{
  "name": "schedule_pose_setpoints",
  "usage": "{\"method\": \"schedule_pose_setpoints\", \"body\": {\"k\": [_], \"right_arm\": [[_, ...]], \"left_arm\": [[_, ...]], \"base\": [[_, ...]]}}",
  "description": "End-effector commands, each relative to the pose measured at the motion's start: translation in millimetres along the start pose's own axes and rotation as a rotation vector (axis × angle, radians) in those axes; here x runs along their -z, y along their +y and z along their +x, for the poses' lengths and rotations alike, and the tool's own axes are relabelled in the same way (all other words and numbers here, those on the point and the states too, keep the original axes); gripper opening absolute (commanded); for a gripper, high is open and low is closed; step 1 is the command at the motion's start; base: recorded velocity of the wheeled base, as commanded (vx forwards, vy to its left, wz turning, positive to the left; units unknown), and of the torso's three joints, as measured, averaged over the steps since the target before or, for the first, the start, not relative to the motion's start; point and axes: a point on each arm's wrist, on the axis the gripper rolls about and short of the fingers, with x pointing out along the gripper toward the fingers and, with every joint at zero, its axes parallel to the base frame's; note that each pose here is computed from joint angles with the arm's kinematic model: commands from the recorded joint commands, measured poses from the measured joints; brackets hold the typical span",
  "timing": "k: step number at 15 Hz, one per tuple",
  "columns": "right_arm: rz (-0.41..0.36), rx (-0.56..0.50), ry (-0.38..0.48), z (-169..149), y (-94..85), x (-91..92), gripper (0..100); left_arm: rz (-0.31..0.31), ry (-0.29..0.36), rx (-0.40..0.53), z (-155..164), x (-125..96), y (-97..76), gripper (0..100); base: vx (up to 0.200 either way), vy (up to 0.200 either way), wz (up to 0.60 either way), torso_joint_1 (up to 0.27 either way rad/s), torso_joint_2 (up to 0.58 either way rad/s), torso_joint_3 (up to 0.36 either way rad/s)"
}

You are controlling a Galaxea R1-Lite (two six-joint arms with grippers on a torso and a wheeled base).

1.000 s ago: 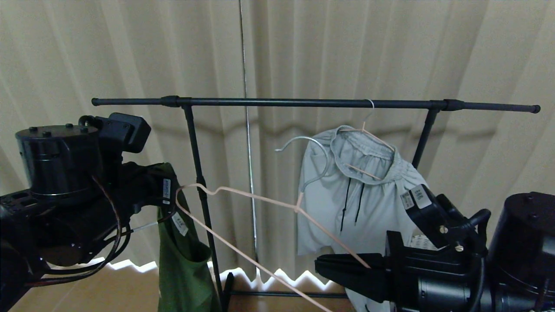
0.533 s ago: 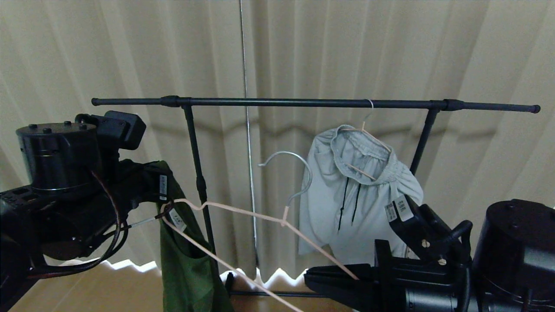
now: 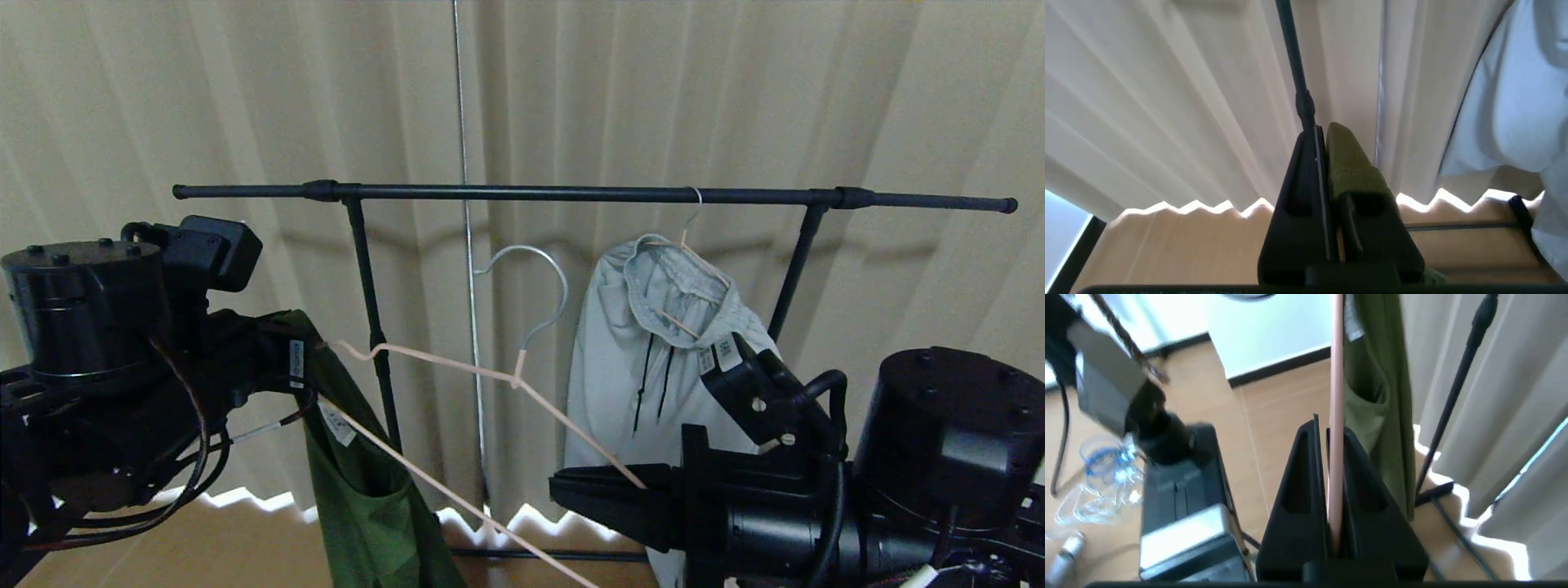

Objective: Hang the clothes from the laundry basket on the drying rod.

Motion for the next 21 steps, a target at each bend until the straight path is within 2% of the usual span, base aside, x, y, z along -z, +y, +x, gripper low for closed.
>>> {"method": "schedule_pose_setpoints", "body": {"k": [1,6,9,12,16,20,21], "right_arm": [[0.042,-0.001,-0.019,4,-0.5,-6.2,0],[0.057,0.037,-0.011,20,-5.7,0.8,0],[0.053,0.085,-0.027,45,-17.3,12.2,0],[0.049,0.101,-0.044,56,-21.1,8.4,0],[0.049,0.105,-0.040,61,-23.4,8.6,0],[0.048,0.110,-0.046,59,-23.4,6.7,0],[0.049,0.114,-0.049,58,-24.0,6.1,0]], "left_arm": [[-0.006,-0.013,0.001,-5,-2,1.5,0],[-0.005,-0.015,0.012,-4,-3,-1.8,0],[-0.026,-0.021,0.015,-8,-4,-6.7,0],[-0.050,-0.030,0.008,-12,-6,-7.1,0],[-0.040,-0.066,0.106,-39,-14,-17.2,0],[-0.025,-0.109,0.257,-60,-18,-39.2,0],[-0.033,-0.118,0.322,-64,-19,-45.2,0]], "base": [[0.000,0.000,0.00,0.000,0.00,0.000],[0.000,0.000,0.00,0.000,0.00,0.000],[0.000,0.000,0.00,0.000,0.00,0.000],[0.000,0.000,0.00,0.000,0.00,0.000],[0.000,0.000,0.00,0.000,0.00,0.000],[0.000,0.000,0.00,0.000,0.00,0.000],[0.000,0.000,0.00,0.000,0.00,0.000]]}}
